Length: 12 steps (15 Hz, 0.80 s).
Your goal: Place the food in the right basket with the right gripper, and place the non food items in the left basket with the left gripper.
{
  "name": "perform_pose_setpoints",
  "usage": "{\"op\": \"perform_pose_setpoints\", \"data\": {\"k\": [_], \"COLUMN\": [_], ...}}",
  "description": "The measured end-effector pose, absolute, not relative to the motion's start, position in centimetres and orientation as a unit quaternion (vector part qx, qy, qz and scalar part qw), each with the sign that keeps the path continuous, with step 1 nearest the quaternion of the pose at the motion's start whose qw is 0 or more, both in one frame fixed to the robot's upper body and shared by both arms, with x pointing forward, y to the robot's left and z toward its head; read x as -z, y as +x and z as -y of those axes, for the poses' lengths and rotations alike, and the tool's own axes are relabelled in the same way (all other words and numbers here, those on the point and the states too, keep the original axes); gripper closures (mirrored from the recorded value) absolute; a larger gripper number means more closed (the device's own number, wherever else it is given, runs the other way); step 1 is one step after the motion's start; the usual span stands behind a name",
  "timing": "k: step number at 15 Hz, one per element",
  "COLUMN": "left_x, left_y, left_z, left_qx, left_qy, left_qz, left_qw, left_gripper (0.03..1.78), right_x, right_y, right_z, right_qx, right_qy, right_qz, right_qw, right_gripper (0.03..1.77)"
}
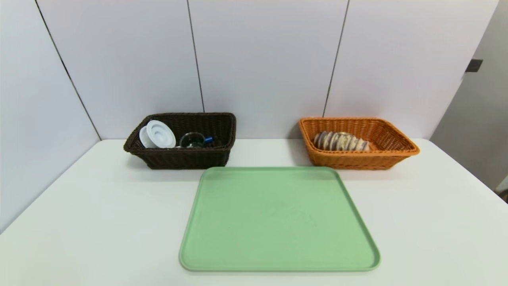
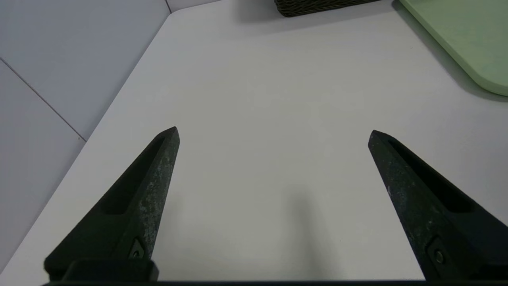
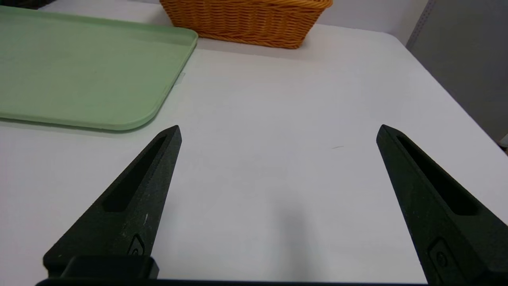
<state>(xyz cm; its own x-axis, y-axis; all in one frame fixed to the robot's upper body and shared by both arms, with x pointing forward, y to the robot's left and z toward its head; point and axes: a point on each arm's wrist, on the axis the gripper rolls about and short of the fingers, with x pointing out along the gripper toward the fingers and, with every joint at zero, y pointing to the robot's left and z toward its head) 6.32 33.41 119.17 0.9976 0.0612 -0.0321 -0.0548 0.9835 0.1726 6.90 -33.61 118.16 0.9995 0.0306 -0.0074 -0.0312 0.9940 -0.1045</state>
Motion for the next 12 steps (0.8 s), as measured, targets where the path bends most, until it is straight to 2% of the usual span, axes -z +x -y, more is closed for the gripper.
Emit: {"op": "perform_pose_setpoints", "data": {"k": [3,12], "left_x": [-119.15,-119.15], "left_y": [6.32,6.32], "left_z": [-33.41,-33.41], "left_qx": [-0.029,-0.03], "left_qy": [0.085,0.086], "left_qz": [-0.019,-0.019], "left_qw": [0.996,0.996], "left_gripper": [0.12,0.12], "right_x": [-118.16,-118.16], "right_y": [6.9,6.9], "right_z": [33.63,33.64], "right_qx": [-0.01,-0.009], "right_qy": [-0.029,-0.028], "right_qz": [-0.004,-0.003], "right_qw": [1.0,1.0], "right_gripper": [0.1,0.1]}}
